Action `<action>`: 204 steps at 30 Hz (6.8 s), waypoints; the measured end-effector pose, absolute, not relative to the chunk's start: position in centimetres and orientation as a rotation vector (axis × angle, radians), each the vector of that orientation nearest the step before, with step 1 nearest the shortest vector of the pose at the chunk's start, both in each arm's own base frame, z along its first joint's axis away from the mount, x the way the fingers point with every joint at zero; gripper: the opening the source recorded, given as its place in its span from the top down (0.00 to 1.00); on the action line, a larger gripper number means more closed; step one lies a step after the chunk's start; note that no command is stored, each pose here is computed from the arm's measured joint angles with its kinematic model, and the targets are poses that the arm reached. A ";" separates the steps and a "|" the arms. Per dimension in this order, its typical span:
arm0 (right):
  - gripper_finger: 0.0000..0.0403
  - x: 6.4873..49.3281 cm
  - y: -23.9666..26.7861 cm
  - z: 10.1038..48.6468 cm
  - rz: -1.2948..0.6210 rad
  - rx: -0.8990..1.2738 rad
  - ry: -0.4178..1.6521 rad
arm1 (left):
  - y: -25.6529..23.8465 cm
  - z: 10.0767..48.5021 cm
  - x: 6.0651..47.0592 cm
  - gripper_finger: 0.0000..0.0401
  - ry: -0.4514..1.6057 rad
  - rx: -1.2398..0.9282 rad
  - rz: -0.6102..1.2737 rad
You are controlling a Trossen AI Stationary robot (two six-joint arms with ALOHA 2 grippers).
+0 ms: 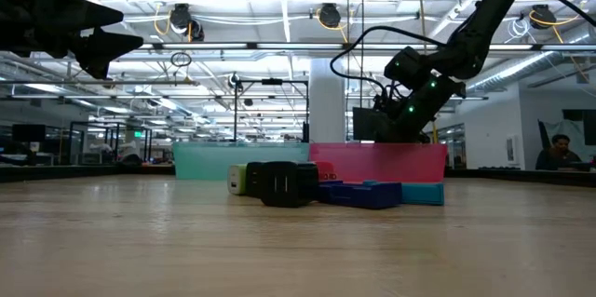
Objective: Sort charging adapters and watches
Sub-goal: Put the light blue charging adapter in the red bin, then put the blue watch in the blue bin
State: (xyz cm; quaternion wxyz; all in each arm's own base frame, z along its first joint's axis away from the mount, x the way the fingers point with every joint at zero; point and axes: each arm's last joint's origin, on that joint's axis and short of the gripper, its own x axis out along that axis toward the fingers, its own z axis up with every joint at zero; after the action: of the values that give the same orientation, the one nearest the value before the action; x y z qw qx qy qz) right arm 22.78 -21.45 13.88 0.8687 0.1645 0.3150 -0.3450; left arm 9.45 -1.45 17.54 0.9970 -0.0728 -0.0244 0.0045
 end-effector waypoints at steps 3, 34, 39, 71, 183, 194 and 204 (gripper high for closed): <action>0.52 22.8 -21.5 13.9 -0.721 0.344 0.659 | -1.5 17.5 9.5 0.37 -0.049 -0.146 0.009; 0.52 24.1 -13.8 24.0 -0.447 0.129 0.374 | -1.5 17.5 9.5 0.37 -0.049 -0.146 0.009; 0.53 24.5 -10.6 25.4 -0.235 0.122 0.333 | -1.5 17.5 9.5 0.37 -0.049 -0.146 0.009; 0.55 22.4 2.1 27.1 0.279 0.111 0.469 | -1.5 17.5 9.5 0.37 -0.049 -0.146 0.009; 0.61 19.5 5.9 19.9 -0.393 -0.079 0.537 | -1.4 18.4 9.4 0.37 -0.132 -0.170 0.003; 0.61 20.1 3.9 20.2 -0.364 -0.301 0.389 | -0.6 18.9 9.2 0.37 -0.236 -0.454 0.258; 0.60 22.1 2.8 19.6 -0.263 -0.546 0.370 | -1.2 19.0 11.7 0.37 -0.226 -0.583 0.224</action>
State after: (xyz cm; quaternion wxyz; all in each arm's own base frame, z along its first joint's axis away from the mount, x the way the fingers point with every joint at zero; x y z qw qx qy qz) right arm 22.11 2.83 19.55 0.9377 -0.2673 0.1810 -0.1287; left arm 11.72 -1.25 19.00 0.9454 -0.2860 -0.1112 0.1101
